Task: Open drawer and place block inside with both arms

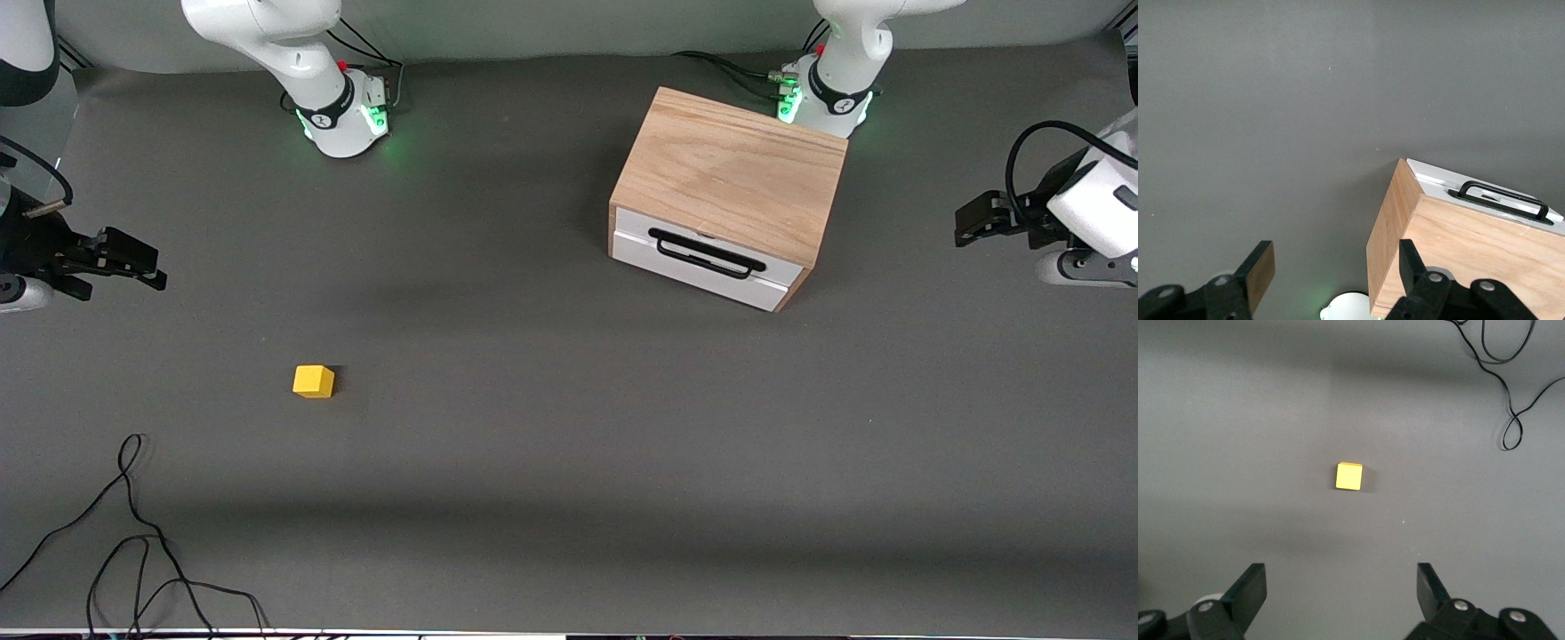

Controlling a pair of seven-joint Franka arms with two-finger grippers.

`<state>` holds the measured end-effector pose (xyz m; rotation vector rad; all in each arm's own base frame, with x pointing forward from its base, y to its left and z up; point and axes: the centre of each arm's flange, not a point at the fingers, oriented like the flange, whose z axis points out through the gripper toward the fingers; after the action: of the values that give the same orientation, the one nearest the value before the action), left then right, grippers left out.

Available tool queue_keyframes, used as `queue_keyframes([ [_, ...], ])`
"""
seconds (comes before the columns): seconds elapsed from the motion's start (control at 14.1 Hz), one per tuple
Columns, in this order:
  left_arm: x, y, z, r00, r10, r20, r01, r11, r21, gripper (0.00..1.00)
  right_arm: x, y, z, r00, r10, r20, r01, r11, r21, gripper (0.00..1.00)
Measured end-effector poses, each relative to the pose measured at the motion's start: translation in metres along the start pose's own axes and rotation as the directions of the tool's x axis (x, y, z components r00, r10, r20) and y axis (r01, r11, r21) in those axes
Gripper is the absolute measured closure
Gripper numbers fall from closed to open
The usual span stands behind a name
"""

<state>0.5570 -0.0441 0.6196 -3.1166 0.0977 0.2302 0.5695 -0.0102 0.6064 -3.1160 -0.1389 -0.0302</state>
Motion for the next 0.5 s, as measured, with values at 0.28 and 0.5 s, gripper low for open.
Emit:
queue_keyframes([
  [0.28, 0.0000, 0.0001, 0.0000, 1.000, 0.000, 0.000, 0.000, 1.000, 0.000, 0.15, 0.0025, 0.0004, 0.0021, 1.000, 0.001, -0.002, -0.001, 1.000, -0.001, 0.00],
  [0.5, -0.0001, 0.0031, 0.0000, 1.000, -0.015, 0.001, 0.015, 1.000, -0.021, 0.15, 0.0033, 0.0004, 0.0006, 1.000, 0.000, -0.010, 0.000, 1.000, -0.002, 0.00],
])
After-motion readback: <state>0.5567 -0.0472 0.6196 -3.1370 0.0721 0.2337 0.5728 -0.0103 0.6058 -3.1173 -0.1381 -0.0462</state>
